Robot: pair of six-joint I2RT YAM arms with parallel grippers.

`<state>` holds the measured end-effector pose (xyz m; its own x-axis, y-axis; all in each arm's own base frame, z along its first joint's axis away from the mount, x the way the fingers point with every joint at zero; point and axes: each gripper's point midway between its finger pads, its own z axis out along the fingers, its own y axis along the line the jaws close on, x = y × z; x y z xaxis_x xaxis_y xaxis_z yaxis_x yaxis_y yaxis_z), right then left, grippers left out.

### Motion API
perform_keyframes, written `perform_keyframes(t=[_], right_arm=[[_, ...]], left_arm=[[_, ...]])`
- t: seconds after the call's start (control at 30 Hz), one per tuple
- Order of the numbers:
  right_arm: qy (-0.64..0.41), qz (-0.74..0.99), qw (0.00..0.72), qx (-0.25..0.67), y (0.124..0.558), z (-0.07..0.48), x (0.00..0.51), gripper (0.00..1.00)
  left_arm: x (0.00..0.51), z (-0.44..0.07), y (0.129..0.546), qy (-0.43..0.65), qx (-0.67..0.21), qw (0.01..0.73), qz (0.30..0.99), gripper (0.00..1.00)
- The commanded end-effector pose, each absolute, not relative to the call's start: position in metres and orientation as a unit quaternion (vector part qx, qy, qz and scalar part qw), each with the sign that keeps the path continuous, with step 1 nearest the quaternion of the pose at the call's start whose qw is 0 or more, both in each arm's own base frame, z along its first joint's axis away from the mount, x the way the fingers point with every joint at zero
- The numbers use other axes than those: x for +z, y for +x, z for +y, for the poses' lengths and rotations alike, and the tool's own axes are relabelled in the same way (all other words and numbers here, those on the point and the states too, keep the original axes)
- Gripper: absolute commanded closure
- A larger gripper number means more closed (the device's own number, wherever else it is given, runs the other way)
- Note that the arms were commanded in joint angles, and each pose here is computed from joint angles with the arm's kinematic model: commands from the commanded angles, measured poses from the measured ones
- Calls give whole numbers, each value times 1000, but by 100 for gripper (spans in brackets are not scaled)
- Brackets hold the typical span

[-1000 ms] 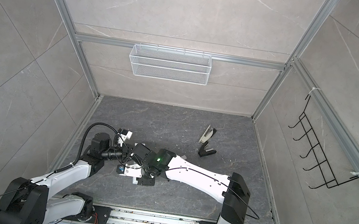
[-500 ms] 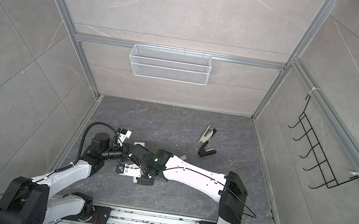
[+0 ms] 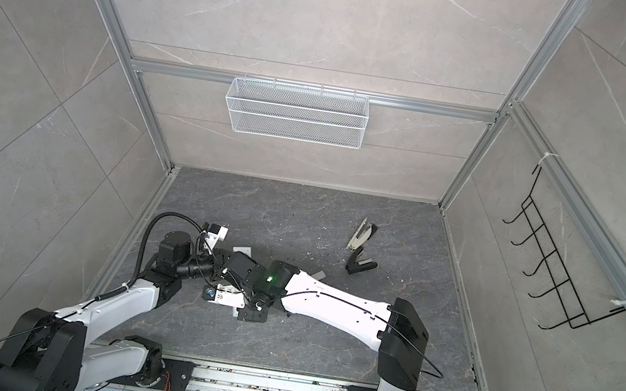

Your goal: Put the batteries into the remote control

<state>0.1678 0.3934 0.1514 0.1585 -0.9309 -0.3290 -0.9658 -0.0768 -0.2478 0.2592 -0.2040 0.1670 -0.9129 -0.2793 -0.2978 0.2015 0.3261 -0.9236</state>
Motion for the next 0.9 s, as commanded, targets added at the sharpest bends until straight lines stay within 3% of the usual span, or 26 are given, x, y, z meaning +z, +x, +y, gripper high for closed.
perform_keyframes(t=[0.0,0.87], right_arm=[[-722,658,214,23,182,403,138,83],[-709,672,210,35,184,413,121,86]], left_arm=[[196,-216,240,20,-629,179,756,100],[201,-216,239,26,-632,182,753,100]])
